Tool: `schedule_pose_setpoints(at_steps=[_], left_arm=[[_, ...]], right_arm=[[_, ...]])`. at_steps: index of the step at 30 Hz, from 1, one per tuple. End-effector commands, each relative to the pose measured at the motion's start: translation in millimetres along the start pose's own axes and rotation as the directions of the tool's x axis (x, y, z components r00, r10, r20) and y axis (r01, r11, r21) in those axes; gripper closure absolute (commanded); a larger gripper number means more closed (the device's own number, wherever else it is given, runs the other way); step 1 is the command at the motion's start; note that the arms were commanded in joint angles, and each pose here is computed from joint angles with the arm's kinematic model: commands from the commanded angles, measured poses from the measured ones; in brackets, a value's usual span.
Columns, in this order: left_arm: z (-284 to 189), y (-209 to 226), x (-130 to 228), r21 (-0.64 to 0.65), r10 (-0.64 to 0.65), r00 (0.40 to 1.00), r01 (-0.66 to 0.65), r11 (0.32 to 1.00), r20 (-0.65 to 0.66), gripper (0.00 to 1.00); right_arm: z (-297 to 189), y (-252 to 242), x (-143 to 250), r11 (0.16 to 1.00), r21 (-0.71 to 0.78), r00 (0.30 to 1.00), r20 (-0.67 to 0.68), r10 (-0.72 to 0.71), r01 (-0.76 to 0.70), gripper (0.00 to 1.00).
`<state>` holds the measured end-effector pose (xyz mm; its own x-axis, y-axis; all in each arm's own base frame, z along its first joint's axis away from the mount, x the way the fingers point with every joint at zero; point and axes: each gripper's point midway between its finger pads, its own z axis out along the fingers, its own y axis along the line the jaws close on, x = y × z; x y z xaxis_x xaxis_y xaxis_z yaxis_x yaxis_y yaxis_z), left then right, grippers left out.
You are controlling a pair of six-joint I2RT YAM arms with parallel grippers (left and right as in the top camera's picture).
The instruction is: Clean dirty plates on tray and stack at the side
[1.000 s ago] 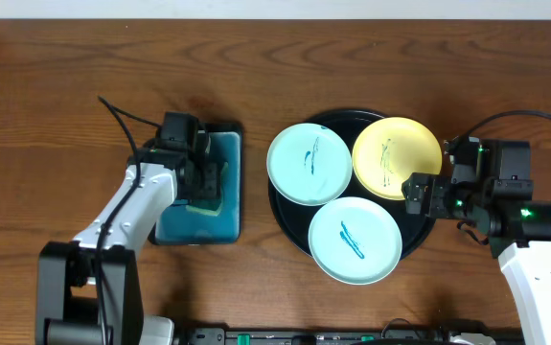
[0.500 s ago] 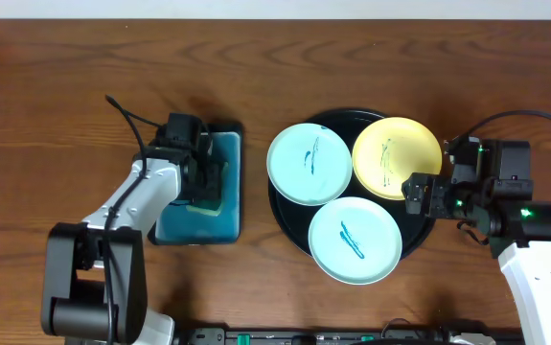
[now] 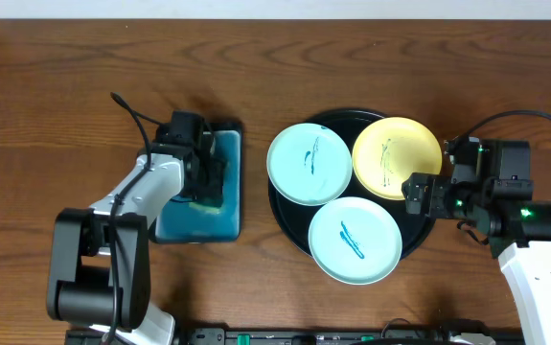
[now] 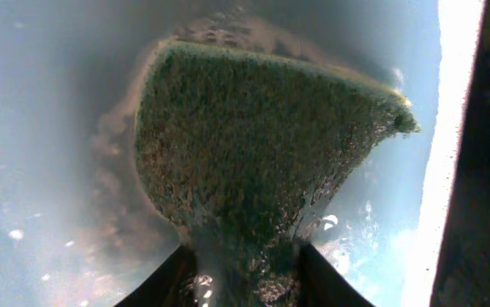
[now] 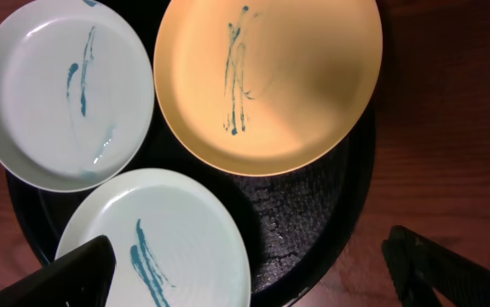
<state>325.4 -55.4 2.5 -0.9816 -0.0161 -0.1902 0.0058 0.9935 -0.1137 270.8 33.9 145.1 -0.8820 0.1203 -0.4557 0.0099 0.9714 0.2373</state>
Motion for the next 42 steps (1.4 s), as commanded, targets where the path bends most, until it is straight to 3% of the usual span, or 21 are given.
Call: schedule_pose_setpoints(at_steps=[1,6,10,14,20,26,42], left_arm=[[14,6,8,-0.03,0.01,0.999,-0.011,0.999,-0.044,0.7],[14,6,8,-0.03,0.01,0.999,-0.012,0.999,-0.044,0.79],[14,6,8,-0.03,0.01,0.999,-0.012,0.999,-0.044,0.8],[9,6,5,-0.029,0.012,0.999,-0.013,0.999,-0.03,0.67],[-30,3,-18,-0.04,0.021,0.996,-0.018,0.999,0.092,0.58],[-50,0,-26,-0.031,0.019,0.988,-0.014,0.999,0.156,0.57],[-14,-11,-6,0.029,-0.001,0.999,0.0,1.0,0.032,0.58]], right_arm=[[-4,6,-6,0.999,-0.014,1.0,0.014,-0.028,0.028,0.01],[-3,5,-2,1.0,-0.012,1.0,-0.004,-0.024,0.024,0.01],[-3,4,1,1.0,-0.011,1.0,-0.018,-0.021,0.021,0.01],[-2,4,2,1.0,-0.01,1.0,-0.024,-0.02,0.02,0.01],[-2,4,1,1.0,-0.01,1.0,-0.022,-0.021,0.02,0.01],[-2,4,2,1.0,-0.01,1.0,-0.023,-0.021,0.02,0.01],[-2,4,2,1.0,-0.01,1.0,-0.022,-0.021,0.02,0.01]])
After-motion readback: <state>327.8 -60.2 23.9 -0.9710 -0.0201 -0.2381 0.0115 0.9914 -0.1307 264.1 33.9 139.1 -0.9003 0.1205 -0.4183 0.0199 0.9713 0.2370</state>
